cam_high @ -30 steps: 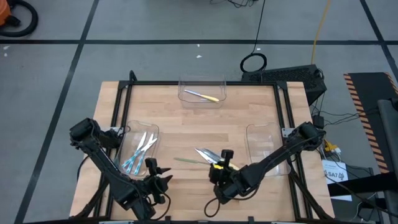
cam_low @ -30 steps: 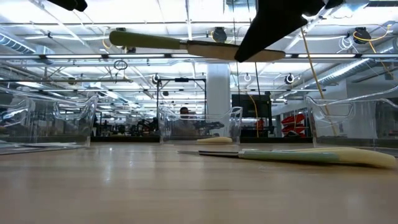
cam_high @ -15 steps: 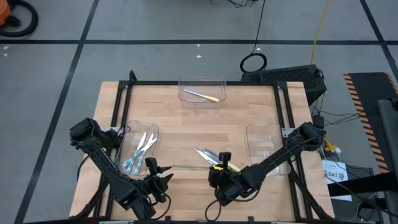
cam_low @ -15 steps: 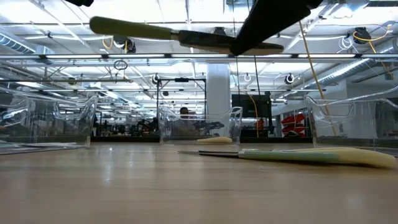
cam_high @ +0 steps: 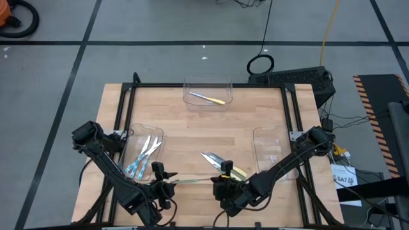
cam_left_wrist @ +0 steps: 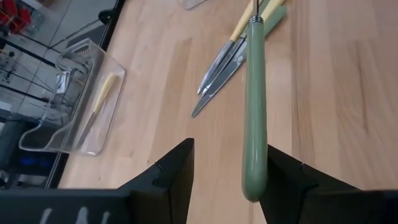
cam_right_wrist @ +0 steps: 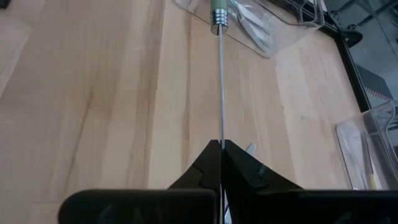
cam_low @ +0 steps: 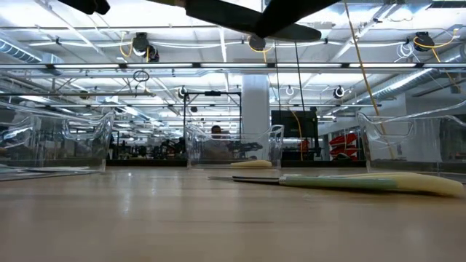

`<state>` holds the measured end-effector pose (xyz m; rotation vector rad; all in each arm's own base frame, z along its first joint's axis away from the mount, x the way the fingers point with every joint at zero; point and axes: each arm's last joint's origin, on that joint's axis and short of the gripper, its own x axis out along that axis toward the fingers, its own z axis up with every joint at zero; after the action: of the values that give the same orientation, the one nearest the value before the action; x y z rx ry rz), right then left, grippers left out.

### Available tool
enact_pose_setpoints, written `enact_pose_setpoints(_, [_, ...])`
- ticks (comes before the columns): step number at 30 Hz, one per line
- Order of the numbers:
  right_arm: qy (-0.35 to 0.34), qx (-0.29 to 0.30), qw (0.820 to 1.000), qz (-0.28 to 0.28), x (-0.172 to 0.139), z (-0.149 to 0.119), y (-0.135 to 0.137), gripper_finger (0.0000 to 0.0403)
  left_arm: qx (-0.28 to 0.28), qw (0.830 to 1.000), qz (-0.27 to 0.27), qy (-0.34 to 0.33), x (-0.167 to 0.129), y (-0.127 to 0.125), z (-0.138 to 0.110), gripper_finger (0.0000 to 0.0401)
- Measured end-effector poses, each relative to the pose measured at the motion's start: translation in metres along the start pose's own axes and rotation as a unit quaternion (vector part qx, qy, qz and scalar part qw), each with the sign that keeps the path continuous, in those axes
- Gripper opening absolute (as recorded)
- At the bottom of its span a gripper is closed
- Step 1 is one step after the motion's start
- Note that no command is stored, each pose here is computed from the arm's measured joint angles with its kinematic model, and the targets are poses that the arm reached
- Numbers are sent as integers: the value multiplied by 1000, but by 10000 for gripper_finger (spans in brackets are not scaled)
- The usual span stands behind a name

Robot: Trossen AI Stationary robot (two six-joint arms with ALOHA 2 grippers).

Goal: Sort silverware by color (type)
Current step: Put the left green knife into the bottom right transparent bin

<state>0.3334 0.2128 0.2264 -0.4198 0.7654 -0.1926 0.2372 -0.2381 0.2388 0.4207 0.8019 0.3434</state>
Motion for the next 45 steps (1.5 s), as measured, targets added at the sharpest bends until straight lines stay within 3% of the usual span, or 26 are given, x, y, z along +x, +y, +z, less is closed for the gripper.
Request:
enact_pose_setpoints(5, [0, 0, 1000, 0, 0, 0, 0, 0, 8, 1000, 2, -3, 0, 0, 0, 146])
enact_pose_setpoints(16, [0, -1, 1000, -4, 0, 0, -1, 1, 27, 999, -13, -22, 0, -4, 5, 26])
enact_pose_setpoints(20, [3, -1, 1000, -5, 0, -1, -1, 2, 17, 999, -5, -31, 2, -4, 8, 31])
enact_pose_setpoints(26, [-5, 15, 1000, -15, 1, 1, -2, 3, -5, 998, 30, -58, 5, 0, 12, 123])
enact_pose_setpoints(29, [-3, 13, 1000, -15, 1, 0, -2, 3, -4, 998, 31, -61, 4, -1, 12, 148])
enact_pose_setpoints(36, [0, 22, 1000, -14, -4, 0, -3, 3, 14, 998, 39, -54, 2, 3, 10, 155])
enact_pose_setpoints(45, [45, 141, 989, -24, -53, -11, -35, 2, 8, 994, 66, -87, -24, 34, 12, 156])
